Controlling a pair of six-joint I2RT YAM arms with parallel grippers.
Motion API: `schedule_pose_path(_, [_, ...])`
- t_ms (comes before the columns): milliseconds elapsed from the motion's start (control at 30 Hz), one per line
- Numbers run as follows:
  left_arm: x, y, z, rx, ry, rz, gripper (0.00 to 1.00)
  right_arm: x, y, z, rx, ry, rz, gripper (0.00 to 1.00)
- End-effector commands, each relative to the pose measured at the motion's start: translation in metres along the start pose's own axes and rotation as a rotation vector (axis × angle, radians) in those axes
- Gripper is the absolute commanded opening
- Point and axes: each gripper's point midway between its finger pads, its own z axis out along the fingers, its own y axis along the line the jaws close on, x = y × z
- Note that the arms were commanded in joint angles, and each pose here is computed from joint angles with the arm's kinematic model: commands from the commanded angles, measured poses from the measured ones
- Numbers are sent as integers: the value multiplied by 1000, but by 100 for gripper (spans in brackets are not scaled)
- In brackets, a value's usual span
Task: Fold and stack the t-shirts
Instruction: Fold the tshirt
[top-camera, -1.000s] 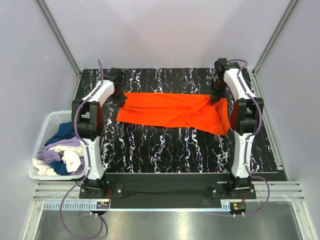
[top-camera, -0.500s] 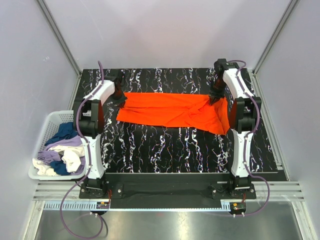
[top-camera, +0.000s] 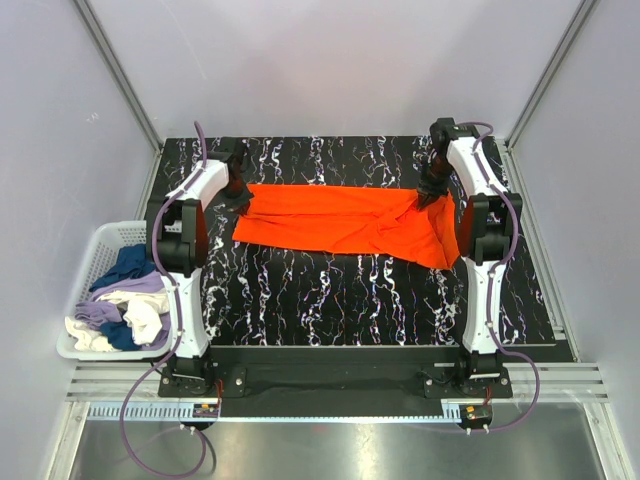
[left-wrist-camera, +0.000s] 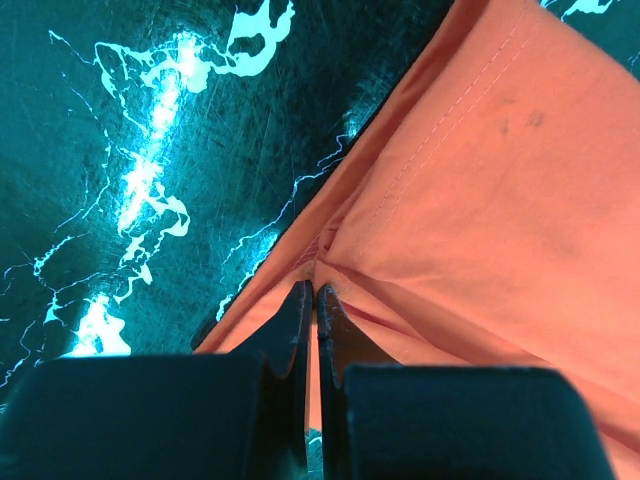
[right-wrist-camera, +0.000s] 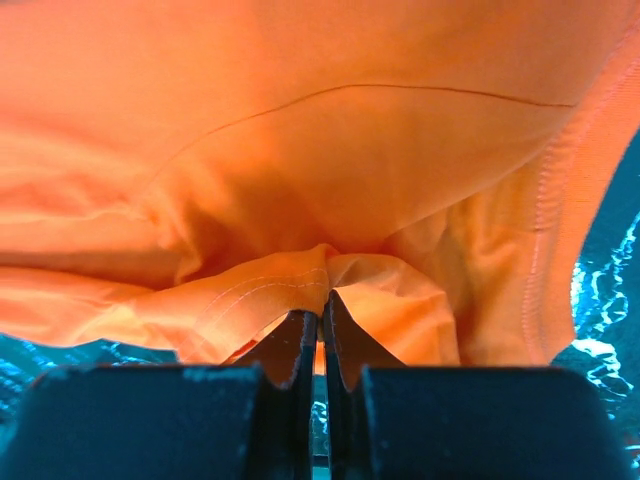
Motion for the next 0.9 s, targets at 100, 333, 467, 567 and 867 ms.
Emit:
schedule_pose_path(100, [-15,-6,-4,26,-33,-27,0,-17,26,-31,-122,-76,11,0])
schedule_pose_path(333, [-16,-6,-6,28,-38,-29,0,-15,47,-28,-181,-67,-19,0])
schedule_pose_path(467, [-14,-5,-6,27,-37,-31,0,-20,54,-30,-187,-85,-33,0])
schedule_pose_path(567, [-14,-5,-6,26,-35,-31,0,-22,55,-26,-187,-82,-29,0])
schedule_pose_path(867, [-12,2,-8,13,-41,-35,0,-33,56,-21,-178,-102,-26,0])
